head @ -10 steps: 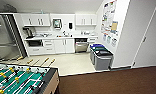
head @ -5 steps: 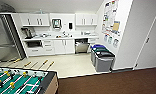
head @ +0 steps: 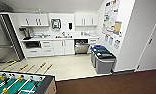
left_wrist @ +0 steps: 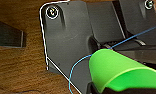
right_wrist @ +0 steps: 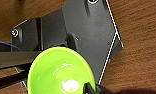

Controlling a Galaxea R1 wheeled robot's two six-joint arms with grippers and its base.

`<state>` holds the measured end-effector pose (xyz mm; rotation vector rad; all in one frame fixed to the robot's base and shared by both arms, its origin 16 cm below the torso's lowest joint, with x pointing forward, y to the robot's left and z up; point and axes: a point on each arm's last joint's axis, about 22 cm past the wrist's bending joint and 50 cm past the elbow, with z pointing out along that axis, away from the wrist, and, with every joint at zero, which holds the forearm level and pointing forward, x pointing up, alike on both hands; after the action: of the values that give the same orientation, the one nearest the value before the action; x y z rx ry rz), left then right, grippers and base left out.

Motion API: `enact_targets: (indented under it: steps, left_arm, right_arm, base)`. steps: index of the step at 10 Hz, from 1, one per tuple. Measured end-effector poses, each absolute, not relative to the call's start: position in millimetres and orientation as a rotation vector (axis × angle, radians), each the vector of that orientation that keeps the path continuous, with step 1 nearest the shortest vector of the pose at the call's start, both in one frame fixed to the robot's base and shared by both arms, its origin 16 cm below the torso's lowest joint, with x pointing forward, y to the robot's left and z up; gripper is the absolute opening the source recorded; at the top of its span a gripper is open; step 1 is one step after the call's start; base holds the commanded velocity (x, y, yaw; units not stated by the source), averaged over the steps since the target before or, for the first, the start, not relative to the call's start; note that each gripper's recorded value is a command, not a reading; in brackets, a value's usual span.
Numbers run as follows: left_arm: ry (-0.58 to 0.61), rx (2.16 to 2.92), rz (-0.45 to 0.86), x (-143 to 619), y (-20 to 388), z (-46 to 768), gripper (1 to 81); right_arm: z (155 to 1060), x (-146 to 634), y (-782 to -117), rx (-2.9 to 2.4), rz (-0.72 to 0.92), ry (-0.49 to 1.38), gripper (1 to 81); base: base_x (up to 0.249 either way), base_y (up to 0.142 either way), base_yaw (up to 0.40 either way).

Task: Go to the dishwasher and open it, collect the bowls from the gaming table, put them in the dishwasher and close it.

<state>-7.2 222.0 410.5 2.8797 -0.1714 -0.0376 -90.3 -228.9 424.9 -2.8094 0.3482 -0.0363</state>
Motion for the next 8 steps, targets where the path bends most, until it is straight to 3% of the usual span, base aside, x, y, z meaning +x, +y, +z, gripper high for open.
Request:
enact_targets:
  steps: [8]
  left_arm:
    - [-0.172, 2.878, -0.035, -5.6, 220.7, 410.5, 1.0]
  right_arm:
    - [424.8, -89.2, -229.0, -2.810, -0.037, 0.347, 1.0]
  base:
    - [0.161, -0.088, 0.000]
